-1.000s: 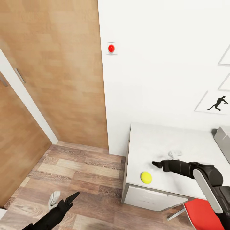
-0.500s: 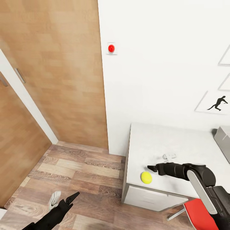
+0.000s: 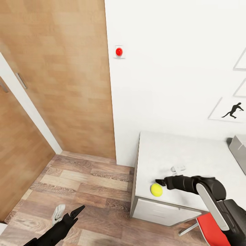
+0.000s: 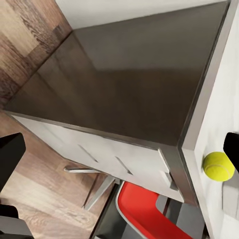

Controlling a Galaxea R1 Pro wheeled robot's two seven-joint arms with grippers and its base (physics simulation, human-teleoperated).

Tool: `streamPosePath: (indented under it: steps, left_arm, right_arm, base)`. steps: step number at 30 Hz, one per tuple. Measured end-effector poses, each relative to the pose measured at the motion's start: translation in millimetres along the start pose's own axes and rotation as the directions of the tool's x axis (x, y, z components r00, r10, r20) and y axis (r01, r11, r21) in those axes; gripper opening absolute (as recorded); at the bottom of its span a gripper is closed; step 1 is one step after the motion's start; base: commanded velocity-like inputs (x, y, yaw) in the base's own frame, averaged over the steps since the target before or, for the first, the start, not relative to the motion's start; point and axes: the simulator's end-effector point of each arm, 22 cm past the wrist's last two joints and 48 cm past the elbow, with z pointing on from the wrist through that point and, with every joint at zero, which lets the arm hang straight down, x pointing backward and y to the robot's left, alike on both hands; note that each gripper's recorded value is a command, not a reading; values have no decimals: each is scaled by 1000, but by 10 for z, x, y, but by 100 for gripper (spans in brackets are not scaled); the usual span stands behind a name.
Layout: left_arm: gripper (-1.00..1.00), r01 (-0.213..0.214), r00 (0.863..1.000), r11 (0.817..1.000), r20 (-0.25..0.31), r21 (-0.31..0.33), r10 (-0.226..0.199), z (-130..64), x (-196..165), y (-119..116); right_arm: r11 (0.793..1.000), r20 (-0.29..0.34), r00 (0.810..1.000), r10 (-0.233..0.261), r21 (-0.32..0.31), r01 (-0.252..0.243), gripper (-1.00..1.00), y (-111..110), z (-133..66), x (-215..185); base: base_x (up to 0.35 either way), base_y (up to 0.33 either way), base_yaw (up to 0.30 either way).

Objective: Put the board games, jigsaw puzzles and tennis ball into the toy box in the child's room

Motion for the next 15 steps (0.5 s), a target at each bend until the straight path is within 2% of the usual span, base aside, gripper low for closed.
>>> streamPosePath:
  steps: [5,15]
  left_arm:
    - [100,0,1000,1000,0,0,0,0,-1,1]
    - [100,0,1000,1000,-1,0,0,1,3,1]
  right_arm:
    - [999,-10,1000,-11,46,12,100,-48,35,29]
    - [995,9,1000,-7,101,6,100,25,131,-67]
  base:
    - [0,0,0]
    - [0,0,0]
